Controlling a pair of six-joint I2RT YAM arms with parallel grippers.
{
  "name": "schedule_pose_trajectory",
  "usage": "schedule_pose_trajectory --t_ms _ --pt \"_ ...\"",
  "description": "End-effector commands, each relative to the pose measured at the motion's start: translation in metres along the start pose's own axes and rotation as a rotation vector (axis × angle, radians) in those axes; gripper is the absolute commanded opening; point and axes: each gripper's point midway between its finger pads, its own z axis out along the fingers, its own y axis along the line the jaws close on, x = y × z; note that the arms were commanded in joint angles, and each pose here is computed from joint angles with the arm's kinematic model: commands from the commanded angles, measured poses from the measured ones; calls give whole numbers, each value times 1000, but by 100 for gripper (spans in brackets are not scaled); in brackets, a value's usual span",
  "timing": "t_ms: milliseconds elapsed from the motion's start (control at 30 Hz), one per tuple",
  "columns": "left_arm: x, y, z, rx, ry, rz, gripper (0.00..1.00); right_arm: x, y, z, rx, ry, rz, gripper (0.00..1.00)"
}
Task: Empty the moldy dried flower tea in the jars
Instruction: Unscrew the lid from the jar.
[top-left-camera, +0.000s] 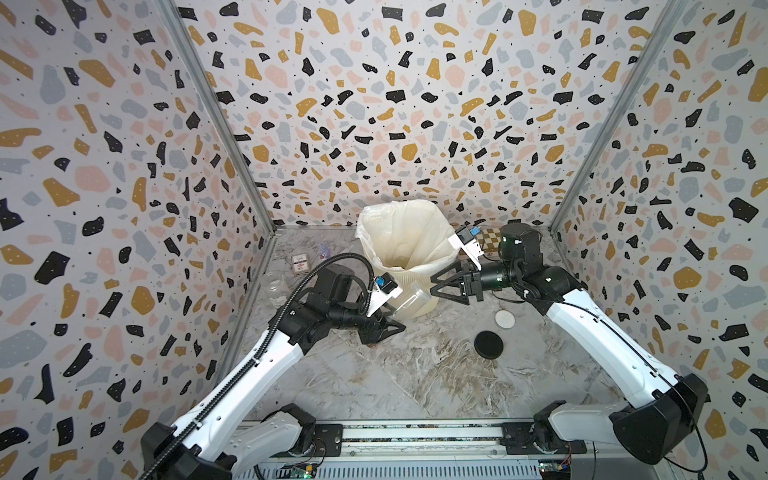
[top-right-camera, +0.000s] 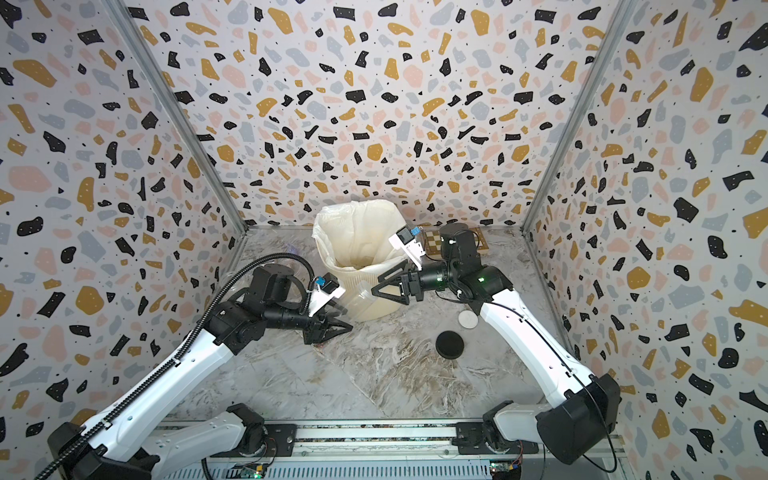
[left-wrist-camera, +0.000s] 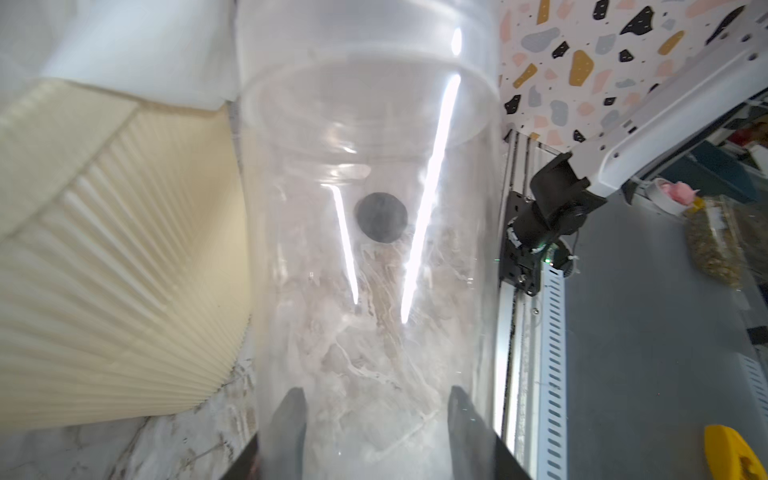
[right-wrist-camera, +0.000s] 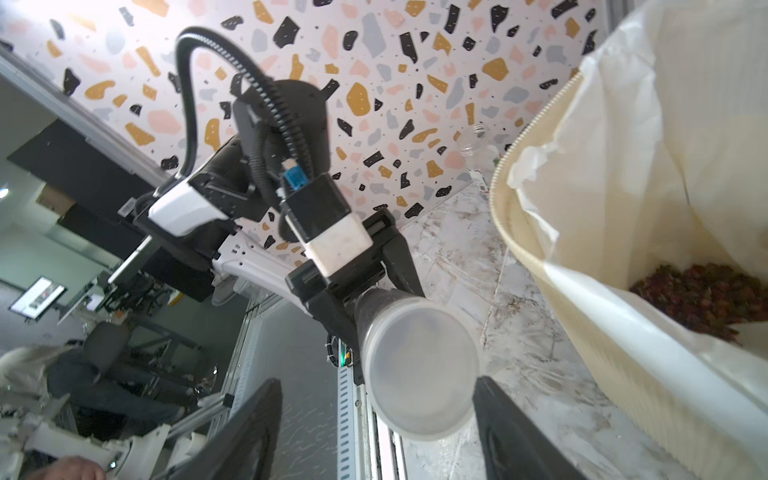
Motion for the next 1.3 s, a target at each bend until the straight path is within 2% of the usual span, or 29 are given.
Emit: schedule_pose_trajectory --t_ms 0,333,400,600,767,933,1267 --pt "-13 15 -5 -109 -50 83 43 -18 -8 4 91 -52 83 74" --pt "-5 13 0 -124 -15 116 43 -17 -14 26 78 -26 111 74" --pt "-5 13 0 -124 -15 117 43 -17 -14 28 74 -21 110 71" --pt "-6 8 0 -95 -20 110 43 -12 -9 29 31 -3 94 53" --pt "-9 0 -2 -56 -26 108 43 -3 0 30 -39 31 59 48" --pt "-18 -26 -6 85 -57 108 44 8 13 27 -109 54 -120 47" --pt "-27 -69 -18 339 -84 84 45 43 44 9 -259 22 -675 48"
